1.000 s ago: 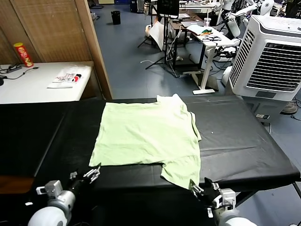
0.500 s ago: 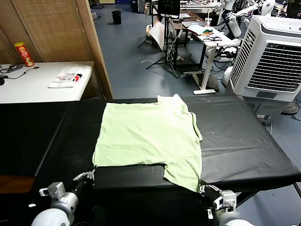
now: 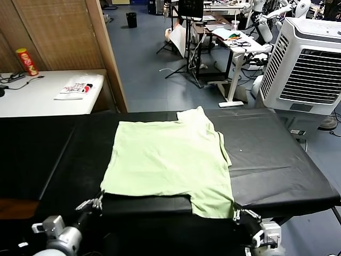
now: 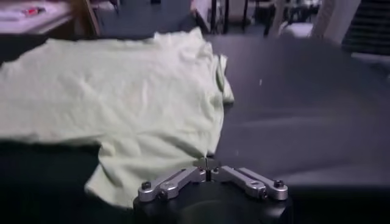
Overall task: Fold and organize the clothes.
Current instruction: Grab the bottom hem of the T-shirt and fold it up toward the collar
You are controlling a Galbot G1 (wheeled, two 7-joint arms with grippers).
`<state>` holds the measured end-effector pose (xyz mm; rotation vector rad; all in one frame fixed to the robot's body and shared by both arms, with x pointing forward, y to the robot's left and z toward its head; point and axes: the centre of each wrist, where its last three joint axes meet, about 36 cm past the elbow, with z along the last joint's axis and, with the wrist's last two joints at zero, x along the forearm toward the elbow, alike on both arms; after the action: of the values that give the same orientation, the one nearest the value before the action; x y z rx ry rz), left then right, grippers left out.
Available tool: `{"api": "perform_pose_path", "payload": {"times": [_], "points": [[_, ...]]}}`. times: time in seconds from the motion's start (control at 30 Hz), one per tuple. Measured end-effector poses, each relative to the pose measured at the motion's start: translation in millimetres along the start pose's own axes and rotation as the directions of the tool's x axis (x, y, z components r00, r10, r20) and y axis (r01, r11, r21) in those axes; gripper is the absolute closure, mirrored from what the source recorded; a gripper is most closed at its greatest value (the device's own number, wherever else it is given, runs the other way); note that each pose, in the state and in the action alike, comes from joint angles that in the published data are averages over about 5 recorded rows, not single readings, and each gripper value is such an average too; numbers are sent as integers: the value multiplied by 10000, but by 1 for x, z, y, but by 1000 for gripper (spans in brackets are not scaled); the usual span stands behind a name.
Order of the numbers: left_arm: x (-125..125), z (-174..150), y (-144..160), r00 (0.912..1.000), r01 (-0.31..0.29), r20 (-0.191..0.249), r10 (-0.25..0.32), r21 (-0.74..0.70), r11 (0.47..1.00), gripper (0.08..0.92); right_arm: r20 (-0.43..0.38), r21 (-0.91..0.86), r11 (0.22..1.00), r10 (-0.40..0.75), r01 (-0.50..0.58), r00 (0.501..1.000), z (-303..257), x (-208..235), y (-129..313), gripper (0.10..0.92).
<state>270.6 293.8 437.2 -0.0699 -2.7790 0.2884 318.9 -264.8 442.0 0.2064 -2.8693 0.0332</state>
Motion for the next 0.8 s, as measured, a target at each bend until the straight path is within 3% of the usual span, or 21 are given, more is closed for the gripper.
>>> {"api": "perform_pose_path", "payload": {"times": [0.2, 0.43, 0.73, 0.8], "points": [[-31, 1, -2, 9967, 382, 719, -381, 1, 9993, 874, 543, 605, 9982, -46, 13, 9985, -2, -57, -21, 901], [-67, 4, 0, 9915, 673, 1138, -626, -375, 9970, 874, 645, 976, 9952, -54, -9, 9979, -2, -116, -35, 901], [-111, 7, 8, 9907, 837, 1140, -741, -813, 9932, 874, 118, 921, 9951, -360, 348, 9993, 1, -161, -32, 887], [-119, 8, 9, 9912, 863, 1081, -768, -859, 9926, 874, -55, 903, 9947, -480, 482, 9988, 2, -162, -32, 827]]}}
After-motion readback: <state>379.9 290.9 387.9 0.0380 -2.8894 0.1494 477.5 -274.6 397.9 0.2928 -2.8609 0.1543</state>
